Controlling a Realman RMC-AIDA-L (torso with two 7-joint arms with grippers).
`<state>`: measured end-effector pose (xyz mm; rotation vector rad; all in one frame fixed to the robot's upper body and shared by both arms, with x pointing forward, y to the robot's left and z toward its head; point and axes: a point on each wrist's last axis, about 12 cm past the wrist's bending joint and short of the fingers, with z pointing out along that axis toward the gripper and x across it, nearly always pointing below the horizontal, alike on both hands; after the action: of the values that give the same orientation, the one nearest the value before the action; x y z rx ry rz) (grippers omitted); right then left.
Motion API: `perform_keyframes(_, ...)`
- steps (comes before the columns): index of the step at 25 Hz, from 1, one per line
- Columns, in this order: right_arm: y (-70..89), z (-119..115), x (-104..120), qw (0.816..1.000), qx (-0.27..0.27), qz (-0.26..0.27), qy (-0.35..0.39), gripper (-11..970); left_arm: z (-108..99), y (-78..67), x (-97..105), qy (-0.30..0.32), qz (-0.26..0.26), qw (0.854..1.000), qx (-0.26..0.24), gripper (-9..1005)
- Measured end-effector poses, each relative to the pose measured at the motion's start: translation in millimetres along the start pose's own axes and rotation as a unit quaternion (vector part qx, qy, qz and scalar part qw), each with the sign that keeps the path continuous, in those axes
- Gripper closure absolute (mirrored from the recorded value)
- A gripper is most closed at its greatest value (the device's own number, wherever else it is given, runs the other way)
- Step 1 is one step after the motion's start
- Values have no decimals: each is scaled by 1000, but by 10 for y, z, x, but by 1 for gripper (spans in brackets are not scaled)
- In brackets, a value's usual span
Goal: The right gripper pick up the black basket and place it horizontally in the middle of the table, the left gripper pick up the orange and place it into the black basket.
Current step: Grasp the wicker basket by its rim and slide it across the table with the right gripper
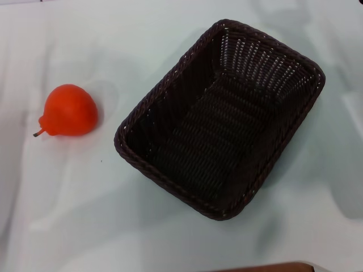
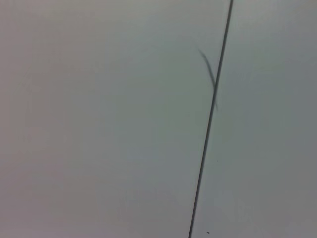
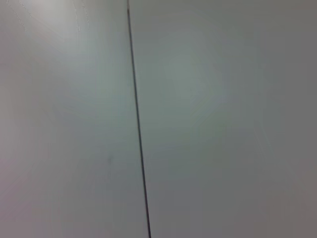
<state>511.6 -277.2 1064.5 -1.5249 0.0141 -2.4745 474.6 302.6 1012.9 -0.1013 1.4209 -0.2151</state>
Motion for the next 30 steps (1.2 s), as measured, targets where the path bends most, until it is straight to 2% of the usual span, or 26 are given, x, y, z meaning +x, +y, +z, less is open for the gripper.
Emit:
perform_keyframes(5, 120, -8, -3, 998, -3, 54, -16, 15, -16, 14, 5, 2, 0, 1000, -3, 110)
perform_keyframes(11, 190, -46, -45, 995, 3, 90, -48, 17, 6, 11, -7, -1, 1, 1000, 0, 109)
perform_keyframes(15, 355, 47, -71, 981, 36, 153, -112, 17, 4, 23, -4, 1, 1, 1000, -4, 109)
perform_keyframes(18, 482, 198, -13, 960, 84, 204, -173, 18, 27, 17, 2, 4, 1, 1000, -4, 109)
perform_keyframes(24, 658, 566, 348, 907, 166, 242, -303, 25, 49, -1, 11, 6, -1, 1000, -3, 110)
perform_keyframes(27, 711, 775, 657, 867, 181, 236, -400, 34, 36, -3, 18, 8, -2, 1000, -4, 110)
perform_keyframes(30, 702, 982, 969, 819, 169, 193, -514, 43, 11, 0, 25, 9, -3, 1000, -5, 110)
